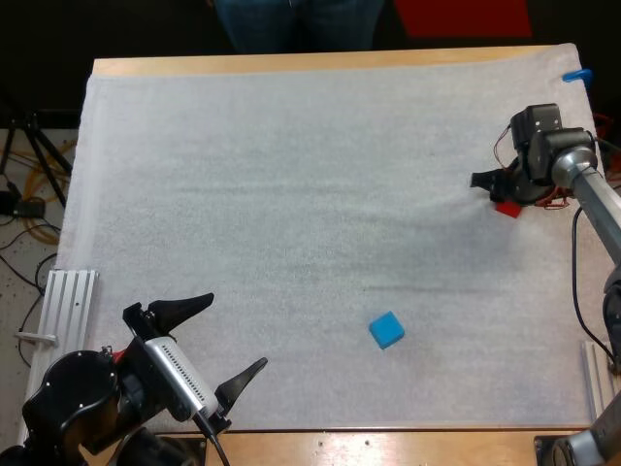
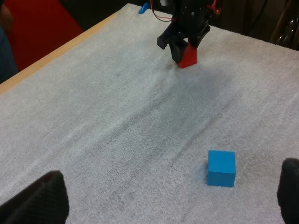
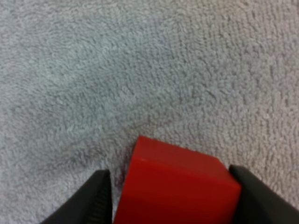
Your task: Stack red cube on blue cube
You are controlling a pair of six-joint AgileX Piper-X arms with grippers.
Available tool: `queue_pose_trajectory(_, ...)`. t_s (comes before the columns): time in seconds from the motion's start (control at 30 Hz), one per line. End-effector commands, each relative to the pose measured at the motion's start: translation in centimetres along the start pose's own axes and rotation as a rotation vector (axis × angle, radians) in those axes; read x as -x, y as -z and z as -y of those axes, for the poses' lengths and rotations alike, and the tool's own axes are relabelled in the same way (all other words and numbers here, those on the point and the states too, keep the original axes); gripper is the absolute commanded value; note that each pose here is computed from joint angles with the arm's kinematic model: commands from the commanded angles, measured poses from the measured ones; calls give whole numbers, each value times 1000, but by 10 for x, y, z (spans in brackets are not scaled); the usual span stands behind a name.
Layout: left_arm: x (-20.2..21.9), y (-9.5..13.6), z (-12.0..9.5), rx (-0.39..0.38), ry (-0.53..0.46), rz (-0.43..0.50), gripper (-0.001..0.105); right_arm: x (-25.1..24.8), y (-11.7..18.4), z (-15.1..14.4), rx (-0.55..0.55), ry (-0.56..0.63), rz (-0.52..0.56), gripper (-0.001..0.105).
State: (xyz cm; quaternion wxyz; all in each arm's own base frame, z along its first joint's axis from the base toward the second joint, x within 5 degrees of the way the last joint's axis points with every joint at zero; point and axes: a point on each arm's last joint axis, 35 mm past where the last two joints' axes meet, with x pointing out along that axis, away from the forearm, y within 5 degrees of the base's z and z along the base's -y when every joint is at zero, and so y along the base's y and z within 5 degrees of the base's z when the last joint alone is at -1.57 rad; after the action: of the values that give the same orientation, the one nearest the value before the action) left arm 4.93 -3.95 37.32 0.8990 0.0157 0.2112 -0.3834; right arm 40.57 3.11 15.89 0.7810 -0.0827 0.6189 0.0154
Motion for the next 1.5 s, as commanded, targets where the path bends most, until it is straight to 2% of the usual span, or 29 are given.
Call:
queue_pose_trajectory(0.0,1,-3,1,3,9,14,87,4,-2,0,-3,-8,5,25)
queue_pose_trajectory(0.17,1,-3,1,3,9,14,87,7,-5,0,-4,-8,14,23)
queue_pose_trajectory(0.47,1,-3,1,3,9,14,87,63,-24,7,29,7,177,23)
queue_pose_trajectory(0.57,1,-3,1,3,9,14,87,84,-21,9,35,11,213,23)
queue_pose_trajectory(0.73,1,-3,1,3,9,14,87,125,-7,6,131,-2,231,23)
queue_pose_trajectory(0.83,1,-3,1,3,9,14,87,151,3,-6,218,-7,242,23)
queue_pose_trajectory(1.03,1,-3,1,3,9,14,87,191,25,-36,312,-8,261,23)
queue_pose_trajectory(1.47,1,5,1,25,8,-54,87,242,87,-102,377,-122,270,23)
